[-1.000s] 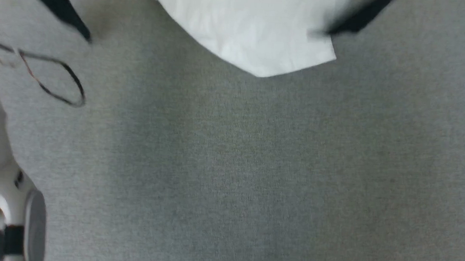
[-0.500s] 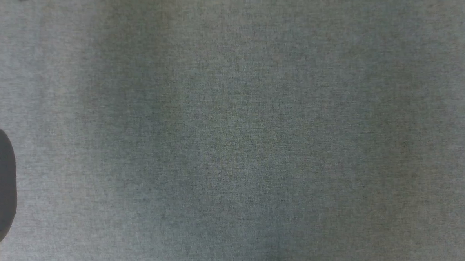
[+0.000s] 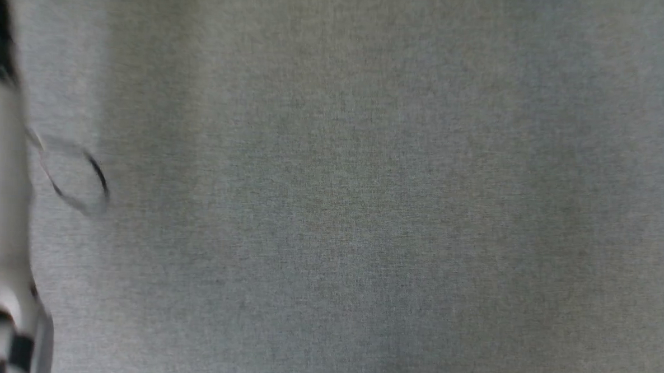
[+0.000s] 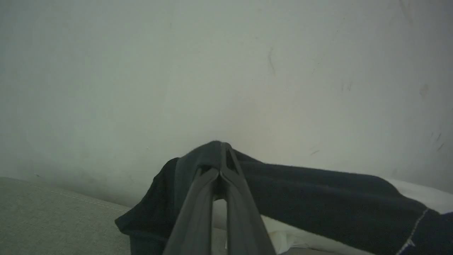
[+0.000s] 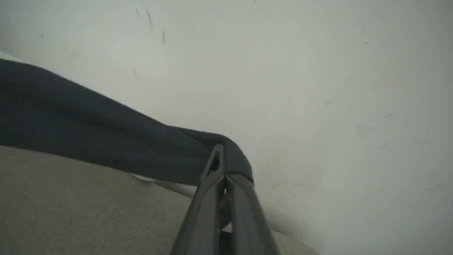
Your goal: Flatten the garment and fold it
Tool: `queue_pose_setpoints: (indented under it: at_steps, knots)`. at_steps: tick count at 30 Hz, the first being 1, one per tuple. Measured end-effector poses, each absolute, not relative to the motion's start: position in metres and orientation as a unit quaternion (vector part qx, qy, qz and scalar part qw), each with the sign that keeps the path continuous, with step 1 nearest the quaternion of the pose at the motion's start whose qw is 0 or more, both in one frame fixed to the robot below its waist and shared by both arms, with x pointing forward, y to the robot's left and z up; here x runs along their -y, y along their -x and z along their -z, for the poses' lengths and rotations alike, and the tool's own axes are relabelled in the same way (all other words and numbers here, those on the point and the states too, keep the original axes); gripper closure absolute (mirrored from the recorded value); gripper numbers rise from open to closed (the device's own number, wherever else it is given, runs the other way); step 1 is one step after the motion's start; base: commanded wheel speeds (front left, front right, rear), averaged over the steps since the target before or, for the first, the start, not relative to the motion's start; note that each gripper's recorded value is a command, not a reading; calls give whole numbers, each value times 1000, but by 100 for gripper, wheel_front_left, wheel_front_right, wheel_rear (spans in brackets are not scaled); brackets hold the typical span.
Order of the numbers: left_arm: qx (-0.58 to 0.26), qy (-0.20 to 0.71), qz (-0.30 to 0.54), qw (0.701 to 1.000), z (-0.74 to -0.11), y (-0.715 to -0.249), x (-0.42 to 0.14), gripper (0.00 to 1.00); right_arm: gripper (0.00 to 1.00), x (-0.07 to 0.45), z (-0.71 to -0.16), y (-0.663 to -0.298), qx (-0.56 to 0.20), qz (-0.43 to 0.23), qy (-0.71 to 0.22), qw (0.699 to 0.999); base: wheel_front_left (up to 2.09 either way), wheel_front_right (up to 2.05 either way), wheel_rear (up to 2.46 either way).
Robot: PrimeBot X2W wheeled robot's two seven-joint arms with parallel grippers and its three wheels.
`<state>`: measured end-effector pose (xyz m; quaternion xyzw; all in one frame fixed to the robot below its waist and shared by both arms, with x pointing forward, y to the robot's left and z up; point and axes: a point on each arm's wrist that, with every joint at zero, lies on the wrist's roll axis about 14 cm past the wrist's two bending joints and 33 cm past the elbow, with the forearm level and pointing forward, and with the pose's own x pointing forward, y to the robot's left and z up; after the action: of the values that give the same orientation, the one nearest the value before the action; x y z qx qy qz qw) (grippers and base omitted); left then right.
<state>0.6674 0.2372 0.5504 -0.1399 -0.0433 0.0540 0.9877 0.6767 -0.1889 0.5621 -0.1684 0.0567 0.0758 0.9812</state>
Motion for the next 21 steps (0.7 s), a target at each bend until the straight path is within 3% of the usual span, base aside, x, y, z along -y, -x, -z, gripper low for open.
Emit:
queue_pose_setpoints:
  at_steps: [8,14,21]
  knots:
    - [-101,109,-14,989,-459,-576,-216,100,100,196,-488,-598,-172,-104,109,973,0,0,0]
    - [-146,159,-26,976,-437,-486,-205,100,100,212,-470,-522,-212,-78,16,974,0,0,0]
    - [-155,182,-56,969,-445,-424,-211,100,100,215,-463,-452,-240,-50,-38,969,0,0,0]
